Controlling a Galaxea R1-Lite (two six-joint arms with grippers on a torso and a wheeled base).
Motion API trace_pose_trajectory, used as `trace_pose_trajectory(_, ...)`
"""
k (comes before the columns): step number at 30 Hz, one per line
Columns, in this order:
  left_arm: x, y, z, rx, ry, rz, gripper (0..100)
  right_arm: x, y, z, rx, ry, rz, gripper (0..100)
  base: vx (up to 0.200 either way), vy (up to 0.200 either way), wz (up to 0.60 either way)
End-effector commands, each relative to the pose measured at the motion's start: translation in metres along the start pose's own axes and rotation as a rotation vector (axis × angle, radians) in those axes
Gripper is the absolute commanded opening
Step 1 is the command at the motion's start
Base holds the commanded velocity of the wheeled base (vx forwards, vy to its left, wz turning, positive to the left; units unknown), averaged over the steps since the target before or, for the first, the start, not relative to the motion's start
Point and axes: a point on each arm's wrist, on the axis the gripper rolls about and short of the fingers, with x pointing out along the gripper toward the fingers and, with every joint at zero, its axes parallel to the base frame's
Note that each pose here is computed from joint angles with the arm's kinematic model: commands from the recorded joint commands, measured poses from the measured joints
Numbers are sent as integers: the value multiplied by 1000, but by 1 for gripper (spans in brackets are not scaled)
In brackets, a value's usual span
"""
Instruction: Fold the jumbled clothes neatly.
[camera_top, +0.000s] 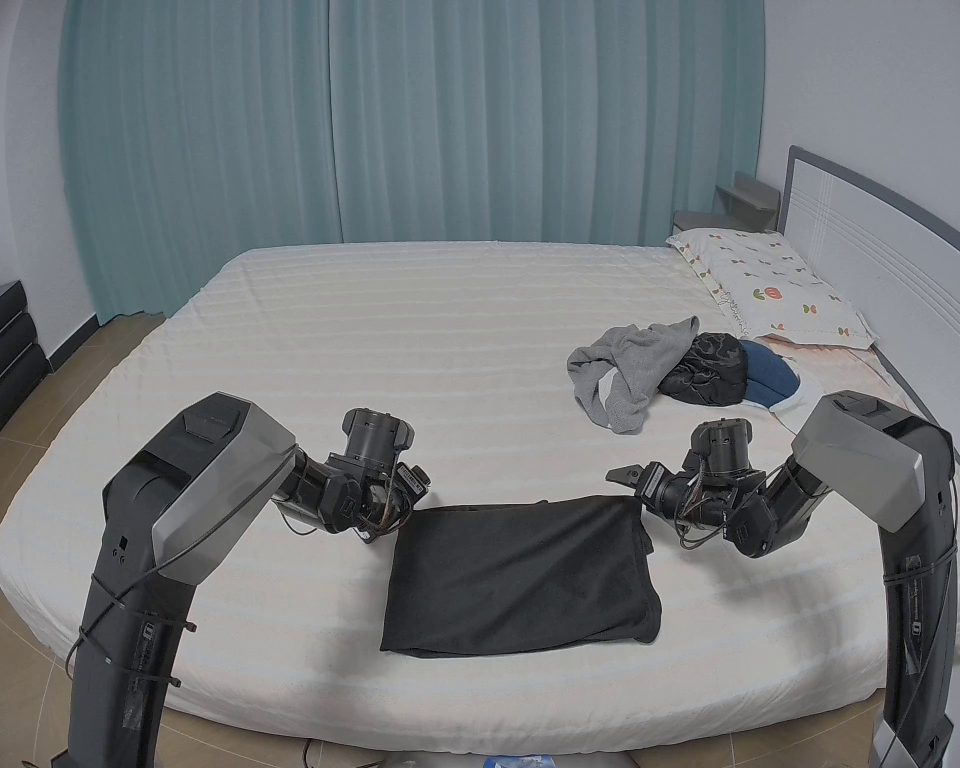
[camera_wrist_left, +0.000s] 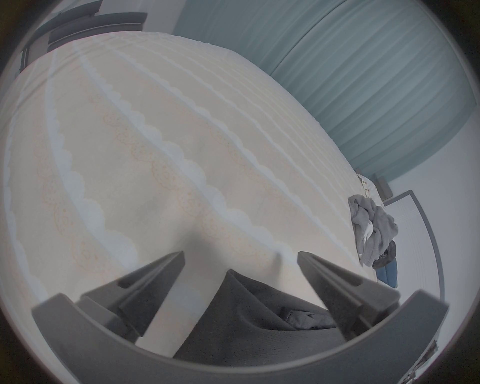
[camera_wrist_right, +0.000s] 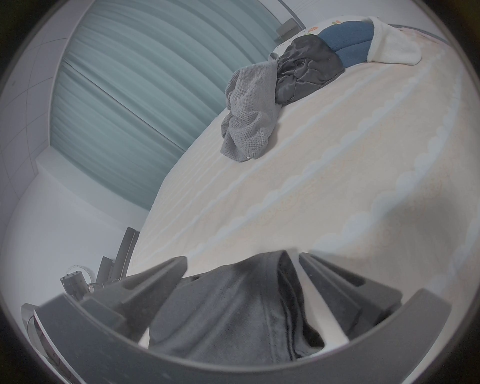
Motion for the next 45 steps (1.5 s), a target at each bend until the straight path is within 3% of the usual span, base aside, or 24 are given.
trace_pose_trajectory(1,-5,-1,9,-41,-10,-7,100,-26,2,2,9,7,-16,100,0,0,0)
trace_pose_trajectory(5,-18,3,25,-112,8,-29,100,-73,-2,-19,14,138,-3,100,0,0,0)
trace_pose_trajectory(8,-27,11,31,-122,43,-36,100,-100,-8,-40,-32,220,1,100,0,0,0)
trace_pose_trajectory(12,-27,17,36,-128,40,-27,100,-116,-11,-55,-50,255,2,100,0,0,0)
trace_pose_trajectory(26,-19,27,50,-129,7,-28,100,-108,-9,-83,-90,341,0,100,0,0,0)
trace_pose_trajectory(27,-19,27,50,-129,8,-27,100,-108,-9,-83,-90,340,-1,0,0,0,0)
trace_pose_trajectory(35,-18,28,50,-129,9,-25,100,-120,-24,-90,-183,383,-47,0,0,0,0)
trace_pose_trajectory(45,-17,28,50,-129,9,-24,100,-129,-27,-86,-209,367,-47,0,0,0,0)
